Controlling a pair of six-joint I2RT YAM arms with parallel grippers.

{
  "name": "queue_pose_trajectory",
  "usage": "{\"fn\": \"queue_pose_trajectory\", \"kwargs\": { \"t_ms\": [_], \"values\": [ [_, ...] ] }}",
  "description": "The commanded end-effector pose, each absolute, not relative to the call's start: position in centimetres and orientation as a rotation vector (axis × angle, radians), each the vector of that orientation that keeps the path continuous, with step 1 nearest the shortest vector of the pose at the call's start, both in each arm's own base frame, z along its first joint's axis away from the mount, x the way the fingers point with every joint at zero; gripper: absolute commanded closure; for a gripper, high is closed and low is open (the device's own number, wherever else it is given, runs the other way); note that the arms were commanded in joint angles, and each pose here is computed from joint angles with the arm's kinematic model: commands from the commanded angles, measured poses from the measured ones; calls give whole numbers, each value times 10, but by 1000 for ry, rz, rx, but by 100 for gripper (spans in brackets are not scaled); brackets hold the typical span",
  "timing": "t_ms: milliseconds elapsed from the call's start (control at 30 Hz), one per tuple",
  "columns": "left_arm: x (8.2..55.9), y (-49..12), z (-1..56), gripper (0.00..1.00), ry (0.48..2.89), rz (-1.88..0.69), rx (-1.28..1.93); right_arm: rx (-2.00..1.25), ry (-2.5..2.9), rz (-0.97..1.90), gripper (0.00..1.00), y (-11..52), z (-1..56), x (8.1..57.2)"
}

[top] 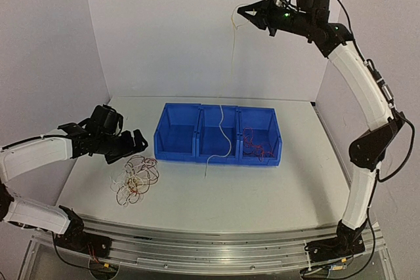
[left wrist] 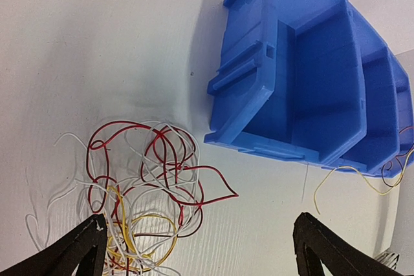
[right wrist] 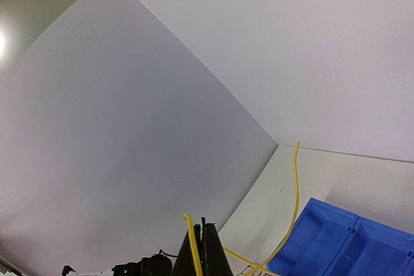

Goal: Untangle the cables

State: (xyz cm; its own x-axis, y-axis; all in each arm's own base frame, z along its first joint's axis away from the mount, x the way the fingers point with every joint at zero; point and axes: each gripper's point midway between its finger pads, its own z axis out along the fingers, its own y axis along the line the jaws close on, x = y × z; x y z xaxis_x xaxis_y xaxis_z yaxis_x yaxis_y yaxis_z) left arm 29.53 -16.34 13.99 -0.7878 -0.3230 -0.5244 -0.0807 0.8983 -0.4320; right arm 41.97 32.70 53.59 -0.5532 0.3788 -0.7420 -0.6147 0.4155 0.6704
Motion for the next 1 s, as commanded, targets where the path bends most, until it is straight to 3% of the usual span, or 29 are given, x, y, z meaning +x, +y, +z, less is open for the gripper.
{"fn": "queue_pose_trajectory", "kwargs": {
  "t_ms": [0,467,700,967],
  "values": [
    [298,-168,143,0,2426,-536,-254,-186,1539,1136,100,311,569,440],
    [297,-169,129,0,2450,-529,-250,-27,1385,1035,100,315,553,511],
    [298,-170,127,0,2455,-530,-251,-2,1349,855,100,307,543,535],
    [299,-171,121,0,2474,-521,-250,-48,1412,828,100,323,506,554]
  ]
}}
